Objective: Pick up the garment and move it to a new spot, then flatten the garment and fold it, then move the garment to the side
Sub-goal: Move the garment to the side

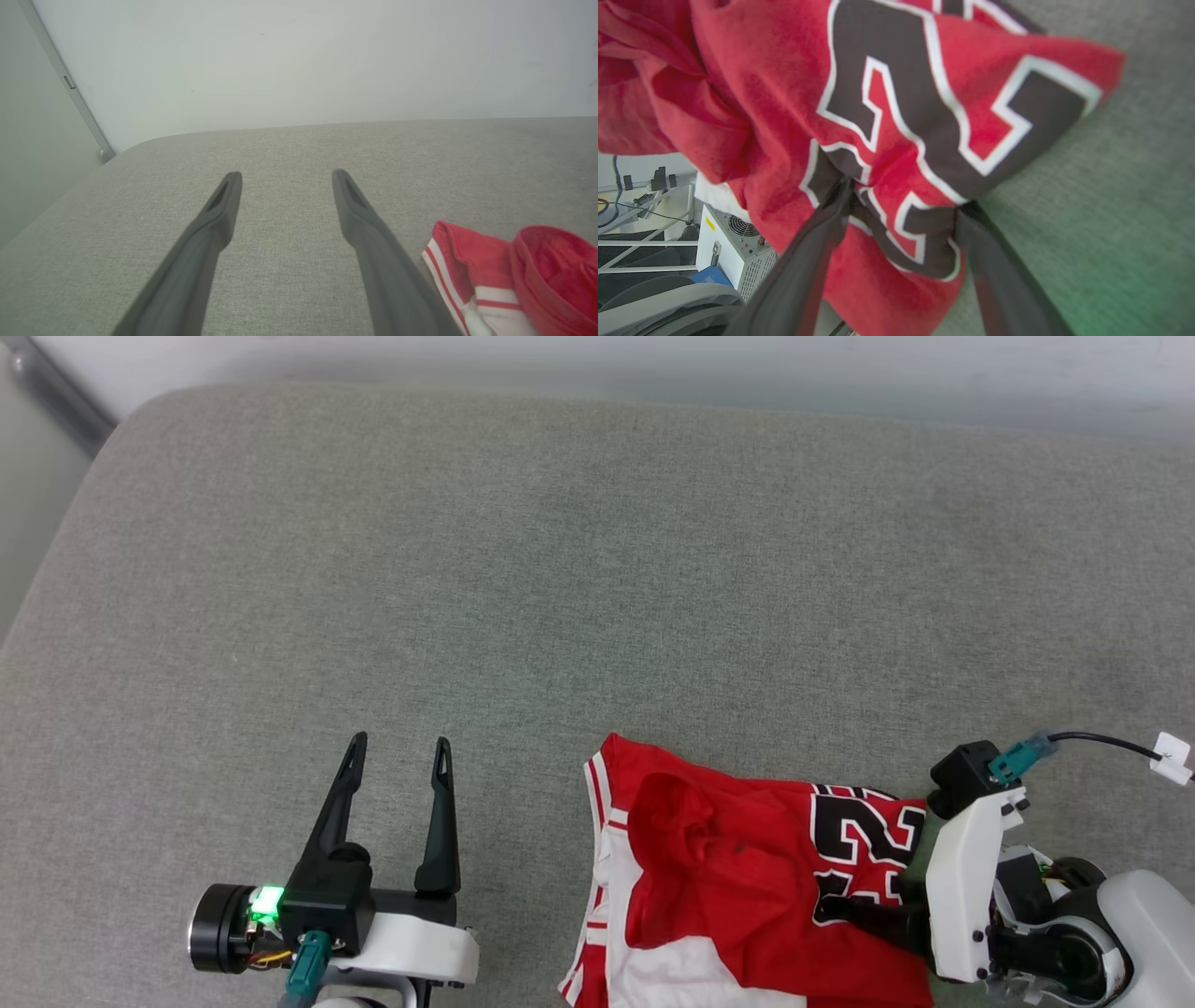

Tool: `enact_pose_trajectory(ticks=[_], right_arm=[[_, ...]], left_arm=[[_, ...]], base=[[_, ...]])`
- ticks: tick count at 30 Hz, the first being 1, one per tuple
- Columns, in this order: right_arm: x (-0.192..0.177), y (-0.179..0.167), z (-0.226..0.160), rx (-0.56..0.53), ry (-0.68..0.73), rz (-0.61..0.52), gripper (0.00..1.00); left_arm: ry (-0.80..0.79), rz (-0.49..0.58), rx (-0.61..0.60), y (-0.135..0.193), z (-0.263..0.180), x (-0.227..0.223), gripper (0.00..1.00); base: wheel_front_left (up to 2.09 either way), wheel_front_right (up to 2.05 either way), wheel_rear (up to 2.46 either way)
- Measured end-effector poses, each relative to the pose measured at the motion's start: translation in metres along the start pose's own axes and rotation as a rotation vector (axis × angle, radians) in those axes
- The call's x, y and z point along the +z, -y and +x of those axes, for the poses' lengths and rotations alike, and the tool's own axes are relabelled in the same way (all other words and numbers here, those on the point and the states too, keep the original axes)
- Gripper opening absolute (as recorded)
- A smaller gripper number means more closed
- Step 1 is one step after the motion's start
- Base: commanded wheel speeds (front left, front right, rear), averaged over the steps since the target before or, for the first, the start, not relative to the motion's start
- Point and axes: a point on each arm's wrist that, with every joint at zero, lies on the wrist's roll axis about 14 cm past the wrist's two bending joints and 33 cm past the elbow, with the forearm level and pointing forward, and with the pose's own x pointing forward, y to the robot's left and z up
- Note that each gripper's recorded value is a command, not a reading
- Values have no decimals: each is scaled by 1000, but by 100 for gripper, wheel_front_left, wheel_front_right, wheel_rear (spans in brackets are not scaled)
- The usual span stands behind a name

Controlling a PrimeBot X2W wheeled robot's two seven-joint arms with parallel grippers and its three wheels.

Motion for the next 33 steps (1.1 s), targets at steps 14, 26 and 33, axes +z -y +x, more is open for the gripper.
enact_pose_trajectory(ticks=[14,26,33], right_arm=[[48,-14,-44,-58,215,-255,0],[61,42,-158,-349,333,-354,0],[38,120,-222,-598,305,-221,0]], left_arm=[[28,-3,14,-1,-8,10,100],[47,-26,-118,41,13,11,100],[62,-30,-225,75,45,6,100]], base=[[0,0,0],[0,0,0],[0,0,0]])
